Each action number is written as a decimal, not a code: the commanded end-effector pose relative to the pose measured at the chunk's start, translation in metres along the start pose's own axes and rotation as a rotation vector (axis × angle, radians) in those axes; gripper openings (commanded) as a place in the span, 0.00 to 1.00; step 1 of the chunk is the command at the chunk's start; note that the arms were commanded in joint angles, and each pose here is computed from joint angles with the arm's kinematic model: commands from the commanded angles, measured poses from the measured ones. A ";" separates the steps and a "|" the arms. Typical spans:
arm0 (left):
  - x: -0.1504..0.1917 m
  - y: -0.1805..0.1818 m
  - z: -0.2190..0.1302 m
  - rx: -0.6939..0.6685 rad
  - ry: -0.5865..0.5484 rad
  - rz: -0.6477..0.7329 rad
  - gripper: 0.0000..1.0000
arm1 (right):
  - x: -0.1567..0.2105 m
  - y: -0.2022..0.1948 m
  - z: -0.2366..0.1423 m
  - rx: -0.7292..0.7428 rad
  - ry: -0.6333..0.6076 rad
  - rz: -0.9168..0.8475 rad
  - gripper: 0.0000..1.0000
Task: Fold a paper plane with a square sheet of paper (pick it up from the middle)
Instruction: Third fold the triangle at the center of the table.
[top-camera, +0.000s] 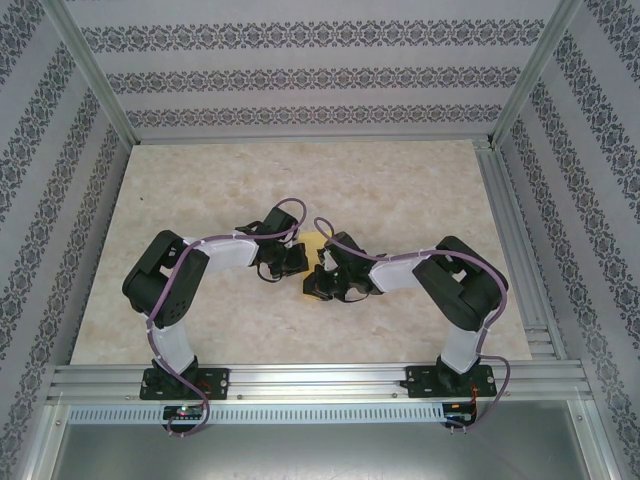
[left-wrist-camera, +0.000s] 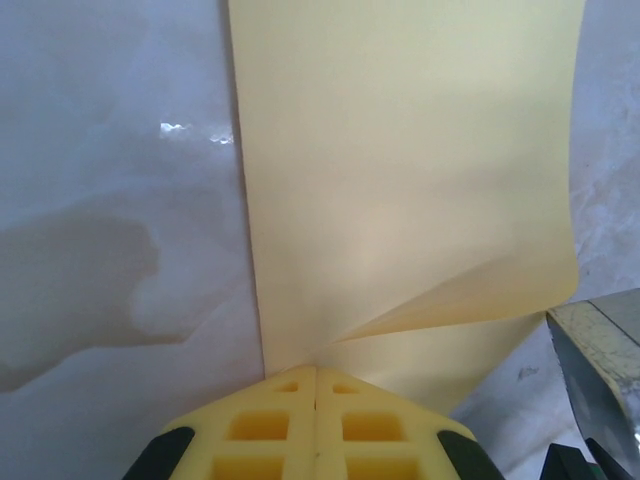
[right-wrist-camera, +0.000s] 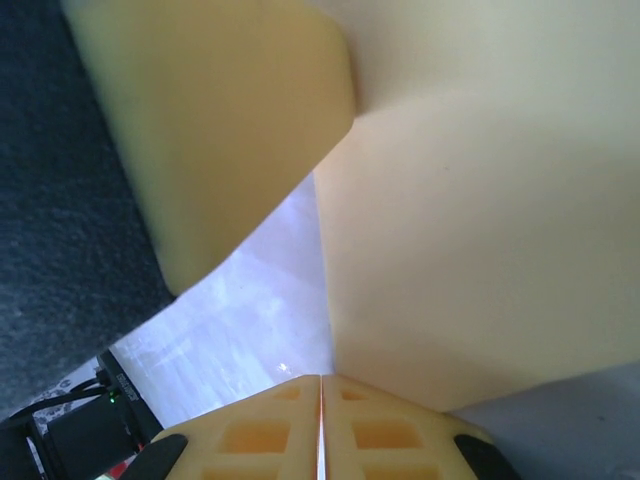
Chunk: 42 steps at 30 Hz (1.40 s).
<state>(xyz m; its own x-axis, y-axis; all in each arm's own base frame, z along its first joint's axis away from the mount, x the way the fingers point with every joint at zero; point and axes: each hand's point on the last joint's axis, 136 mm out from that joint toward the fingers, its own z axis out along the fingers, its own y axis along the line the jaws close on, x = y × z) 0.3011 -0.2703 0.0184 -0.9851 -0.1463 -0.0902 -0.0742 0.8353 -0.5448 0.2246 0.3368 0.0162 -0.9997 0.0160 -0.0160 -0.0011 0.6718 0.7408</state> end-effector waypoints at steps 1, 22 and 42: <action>0.005 0.020 0.007 -0.076 -0.007 -0.010 0.04 | -0.015 0.026 -0.022 -0.039 -0.083 -0.067 0.12; 0.003 0.013 0.007 -0.058 -0.001 0.011 0.04 | -0.060 -0.002 -0.040 0.086 -0.129 -0.085 0.11; -0.004 -0.033 -0.016 0.048 -0.050 0.107 0.23 | -0.056 -0.051 -0.020 0.216 -0.151 0.093 0.08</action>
<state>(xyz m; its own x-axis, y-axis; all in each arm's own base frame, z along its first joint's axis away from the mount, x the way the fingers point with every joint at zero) 0.3033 -0.2755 0.0237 -0.9858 -0.1133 -0.1242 -0.0289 0.8420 -0.5388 0.2849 0.3009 0.0119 -0.9893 0.1198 -0.0832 0.0378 0.7614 0.6471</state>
